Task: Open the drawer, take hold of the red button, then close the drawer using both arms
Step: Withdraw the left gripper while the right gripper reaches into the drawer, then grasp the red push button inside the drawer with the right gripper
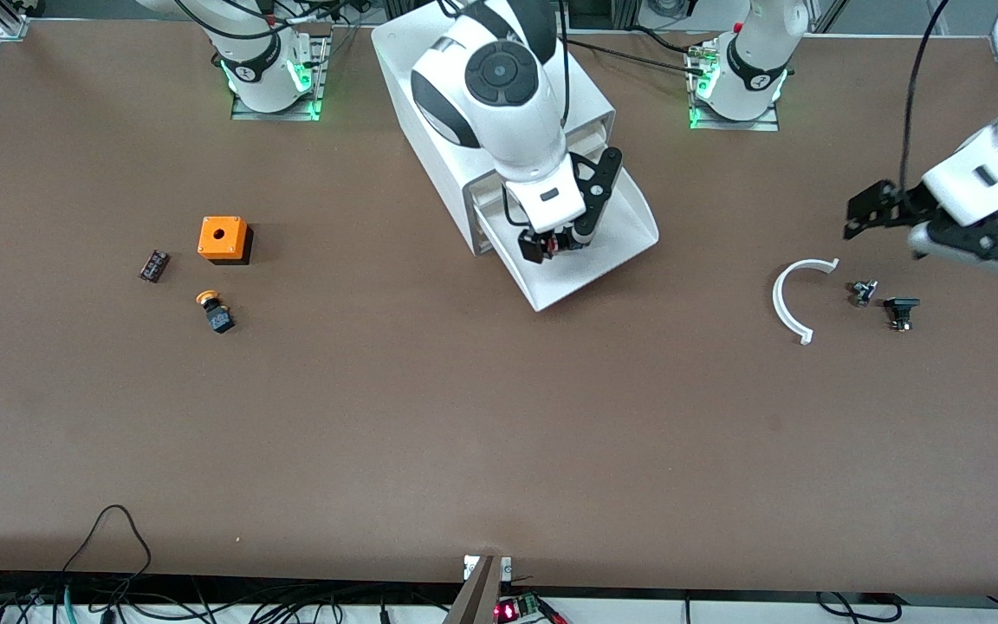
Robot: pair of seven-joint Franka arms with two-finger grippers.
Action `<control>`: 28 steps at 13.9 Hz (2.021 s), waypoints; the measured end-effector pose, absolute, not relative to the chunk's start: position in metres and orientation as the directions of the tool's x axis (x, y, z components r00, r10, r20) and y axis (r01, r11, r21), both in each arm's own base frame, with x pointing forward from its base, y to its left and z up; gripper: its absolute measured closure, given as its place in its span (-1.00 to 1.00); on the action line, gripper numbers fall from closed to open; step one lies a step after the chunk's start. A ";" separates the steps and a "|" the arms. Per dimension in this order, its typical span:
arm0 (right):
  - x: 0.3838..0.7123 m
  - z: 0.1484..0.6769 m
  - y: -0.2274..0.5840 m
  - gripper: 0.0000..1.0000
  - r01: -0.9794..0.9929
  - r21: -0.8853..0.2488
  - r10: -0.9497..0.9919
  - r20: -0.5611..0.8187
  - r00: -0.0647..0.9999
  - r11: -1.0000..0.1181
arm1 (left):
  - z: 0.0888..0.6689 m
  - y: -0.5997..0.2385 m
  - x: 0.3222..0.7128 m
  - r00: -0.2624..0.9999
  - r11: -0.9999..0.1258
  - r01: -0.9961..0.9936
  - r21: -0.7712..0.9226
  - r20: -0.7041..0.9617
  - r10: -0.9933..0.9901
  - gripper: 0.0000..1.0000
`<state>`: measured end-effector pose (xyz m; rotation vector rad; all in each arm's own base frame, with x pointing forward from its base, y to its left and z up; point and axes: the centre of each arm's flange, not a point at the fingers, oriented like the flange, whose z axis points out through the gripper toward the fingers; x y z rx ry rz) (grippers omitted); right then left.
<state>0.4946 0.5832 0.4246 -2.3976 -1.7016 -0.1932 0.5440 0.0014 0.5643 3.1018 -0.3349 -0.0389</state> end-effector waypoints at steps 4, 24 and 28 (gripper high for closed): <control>0.500 0.392 0.590 -1.00 0.990 -0.044 0.964 0.224 0.141 -0.134 | 0.602 0.004 0.535 0.993 -0.993 -0.115 -0.030 -0.043 -0.114 -1.00; 0.463 0.331 0.620 -0.99 0.993 -0.070 0.984 0.158 -0.085 0.097 | 0.587 0.010 0.543 0.994 -0.996 -0.084 -0.024 -0.069 -0.083 -1.00; 0.461 0.329 0.621 -0.62 0.992 -0.067 0.984 0.152 -0.092 0.103 | 0.586 0.009 0.544 0.994 -0.996 -0.086 -0.023 -0.070 -0.085 -1.00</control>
